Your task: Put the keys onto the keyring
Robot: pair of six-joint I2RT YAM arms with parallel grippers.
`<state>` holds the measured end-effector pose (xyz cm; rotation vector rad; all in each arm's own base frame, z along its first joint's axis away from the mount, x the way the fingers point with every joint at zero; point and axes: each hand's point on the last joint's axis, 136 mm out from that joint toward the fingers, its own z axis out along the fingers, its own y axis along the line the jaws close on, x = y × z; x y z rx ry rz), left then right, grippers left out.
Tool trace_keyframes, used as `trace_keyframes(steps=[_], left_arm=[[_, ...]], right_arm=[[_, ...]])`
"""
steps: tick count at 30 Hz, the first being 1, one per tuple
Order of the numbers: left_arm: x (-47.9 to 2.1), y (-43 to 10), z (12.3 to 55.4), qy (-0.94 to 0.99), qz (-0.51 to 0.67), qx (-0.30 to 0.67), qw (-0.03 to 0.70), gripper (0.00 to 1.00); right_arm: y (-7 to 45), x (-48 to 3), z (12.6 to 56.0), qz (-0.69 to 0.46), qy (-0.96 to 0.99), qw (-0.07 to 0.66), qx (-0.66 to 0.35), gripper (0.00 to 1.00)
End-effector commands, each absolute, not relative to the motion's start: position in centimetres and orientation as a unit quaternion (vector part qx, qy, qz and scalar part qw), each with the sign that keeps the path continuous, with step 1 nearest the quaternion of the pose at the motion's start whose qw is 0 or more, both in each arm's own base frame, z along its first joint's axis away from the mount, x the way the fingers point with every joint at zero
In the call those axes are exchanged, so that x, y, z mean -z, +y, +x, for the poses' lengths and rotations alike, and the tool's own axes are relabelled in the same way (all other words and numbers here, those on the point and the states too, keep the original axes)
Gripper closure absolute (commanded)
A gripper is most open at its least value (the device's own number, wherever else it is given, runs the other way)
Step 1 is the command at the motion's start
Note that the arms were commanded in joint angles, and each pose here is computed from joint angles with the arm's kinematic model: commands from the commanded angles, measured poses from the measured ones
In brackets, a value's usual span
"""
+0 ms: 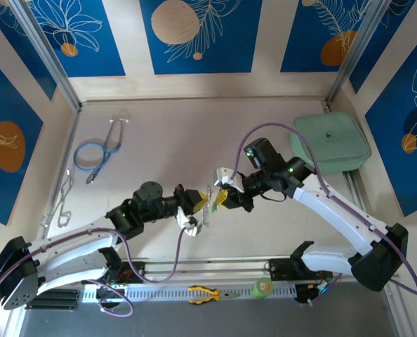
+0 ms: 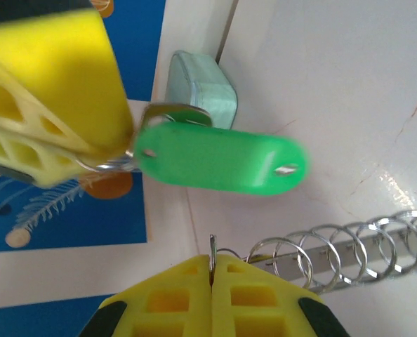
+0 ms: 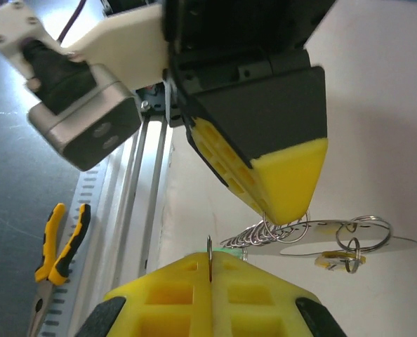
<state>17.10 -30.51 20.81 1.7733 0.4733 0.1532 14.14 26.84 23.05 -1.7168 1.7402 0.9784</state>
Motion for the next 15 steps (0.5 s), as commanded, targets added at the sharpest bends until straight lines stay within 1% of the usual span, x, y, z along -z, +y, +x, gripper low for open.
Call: trace_keyframes(steps=[1,6,15], left_arm=[[-22.0,-30.7,17.1,0.154,0.767,-0.119,0.611,1.00],[-21.9,-31.0,17.1,0.136,0.776,-0.133,0.601,1.00],[-22.2,-31.3,16.9,0.116,0.781,-0.154,0.594,1.00]], right_arm=[[26.6,-22.9,13.7,-0.618,0.664,0.218,-0.360,1.00],[26.5,-22.0,14.2,-0.605,0.690,0.196,-0.346,1.00],[27.0,-21.4,15.5,-0.582,0.721,0.182,-0.330,1.00]])
